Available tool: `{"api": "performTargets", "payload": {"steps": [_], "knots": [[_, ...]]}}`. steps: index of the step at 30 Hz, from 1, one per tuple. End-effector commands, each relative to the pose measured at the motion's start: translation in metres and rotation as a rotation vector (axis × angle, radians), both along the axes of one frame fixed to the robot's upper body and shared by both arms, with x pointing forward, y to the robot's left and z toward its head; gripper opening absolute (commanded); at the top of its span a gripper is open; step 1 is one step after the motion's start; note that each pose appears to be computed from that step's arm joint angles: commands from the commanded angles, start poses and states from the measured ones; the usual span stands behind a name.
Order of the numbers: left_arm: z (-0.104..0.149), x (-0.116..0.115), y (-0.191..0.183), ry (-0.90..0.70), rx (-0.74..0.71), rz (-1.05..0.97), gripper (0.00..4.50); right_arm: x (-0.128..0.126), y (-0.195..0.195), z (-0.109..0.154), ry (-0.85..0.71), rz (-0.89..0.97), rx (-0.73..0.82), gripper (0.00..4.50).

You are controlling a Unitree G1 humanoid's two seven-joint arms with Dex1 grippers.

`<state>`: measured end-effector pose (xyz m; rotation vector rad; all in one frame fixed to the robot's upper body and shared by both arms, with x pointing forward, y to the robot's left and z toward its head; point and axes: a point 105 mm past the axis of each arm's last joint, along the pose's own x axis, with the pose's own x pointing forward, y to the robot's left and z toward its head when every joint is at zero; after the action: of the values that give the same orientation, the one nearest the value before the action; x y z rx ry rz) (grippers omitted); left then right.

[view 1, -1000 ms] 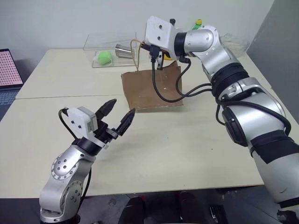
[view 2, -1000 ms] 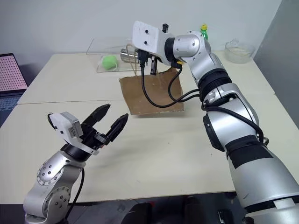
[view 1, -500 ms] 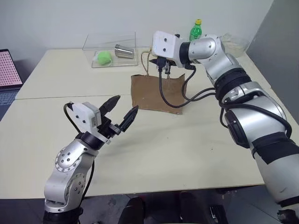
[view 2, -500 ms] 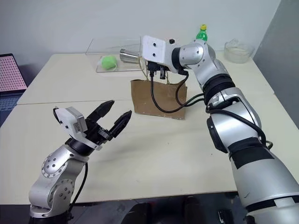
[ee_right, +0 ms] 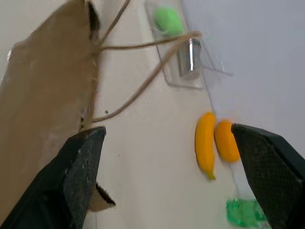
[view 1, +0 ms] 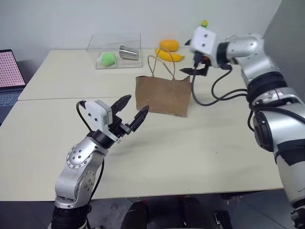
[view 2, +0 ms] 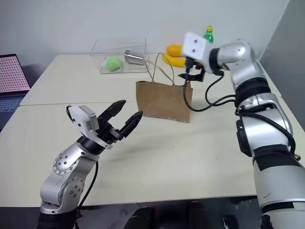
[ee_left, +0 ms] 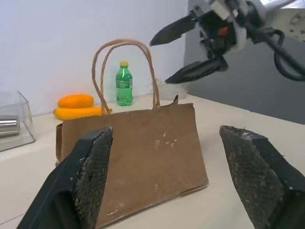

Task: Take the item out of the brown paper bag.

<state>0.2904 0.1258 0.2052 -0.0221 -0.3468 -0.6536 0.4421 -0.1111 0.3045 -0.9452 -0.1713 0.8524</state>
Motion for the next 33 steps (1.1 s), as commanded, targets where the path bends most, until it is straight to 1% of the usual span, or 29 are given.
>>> {"api": "performTargets", "payload": {"steps": [1,2,3,5,7,9,11,12,13,15,18,19,22,23,27,29,30,33], "knots": [[0.010,0.004,-0.002,-0.030,-0.006,0.012,3.75,-0.023,-0.028,0.001,-0.014,-0.005,0.184,4.47],[0.012,0.008,-0.001,-0.035,-0.005,0.019,3.75,-0.038,-0.032,-0.009,-0.007,-0.011,0.233,4.47],[0.014,0.014,0.002,-0.037,-0.004,0.038,3.58,-0.052,-0.033,-0.017,-0.002,-0.018,0.281,4.50],[0.022,0.032,0.008,-0.049,0.006,0.071,3.19,-0.088,-0.027,-0.029,-0.011,-0.018,0.428,4.50],[0.031,0.046,0.012,-0.074,0.035,0.073,2.54,-0.116,-0.019,-0.039,0.002,-0.040,0.556,4.50],[0.045,0.065,0.015,-0.106,0.067,0.073,1.87,-0.145,-0.008,-0.057,0.024,-0.059,0.611,4.50],[0.056,0.080,0.019,-0.125,0.087,0.072,1.26,-0.163,0.000,-0.066,0.036,-0.080,0.649,4.50],[0.064,0.091,0.021,-0.136,0.098,0.078,0.89,-0.173,0.005,-0.070,0.046,-0.079,0.687,4.50],[0.071,0.102,0.023,-0.150,0.117,0.084,0.64,-0.181,0.008,-0.075,0.061,-0.093,0.708,4.50],[0.081,0.119,0.026,-0.163,0.140,0.094,0.02,-0.192,0.014,-0.080,0.082,-0.110,0.731,4.50],[0.089,0.148,0.025,-0.145,0.233,0.137,0.02,-0.202,0.020,-0.088,0.104,-0.133,0.730,4.50],[0.089,0.159,0.024,-0.116,0.279,0.164,0.02,-0.203,0.020,-0.089,0.104,-0.147,0.732,4.50],[0.091,0.175,0.016,-0.096,0.408,0.213,0.02,-0.205,0.016,-0.088,0.090,-0.182,0.740,4.50],[0.092,0.178,0.014,-0.099,0.435,0.225,0.02,-0.206,0.015,-0.088,0.087,-0.190,0.738,4.50],[0.072,0.186,0.005,-0.004,0.587,0.229,0.02,-0.208,0.012,-0.091,0.088,-0.211,0.724,4.50],[0.064,0.186,0.001,0.030,0.625,0.207,0.02,-0.209,0.012,-0.092,0.091,-0.213,0.719,4.50],[0.055,0.186,0.000,0.072,0.654,0.179,0.02,-0.210,0.012,-0.093,0.093,-0.213,0.716,4.50],[0.043,0.184,0.000,0.142,0.691,0.142,0.02,-0.213,0.012,-0.093,0.099,-0.206,0.709,4.50]]}}
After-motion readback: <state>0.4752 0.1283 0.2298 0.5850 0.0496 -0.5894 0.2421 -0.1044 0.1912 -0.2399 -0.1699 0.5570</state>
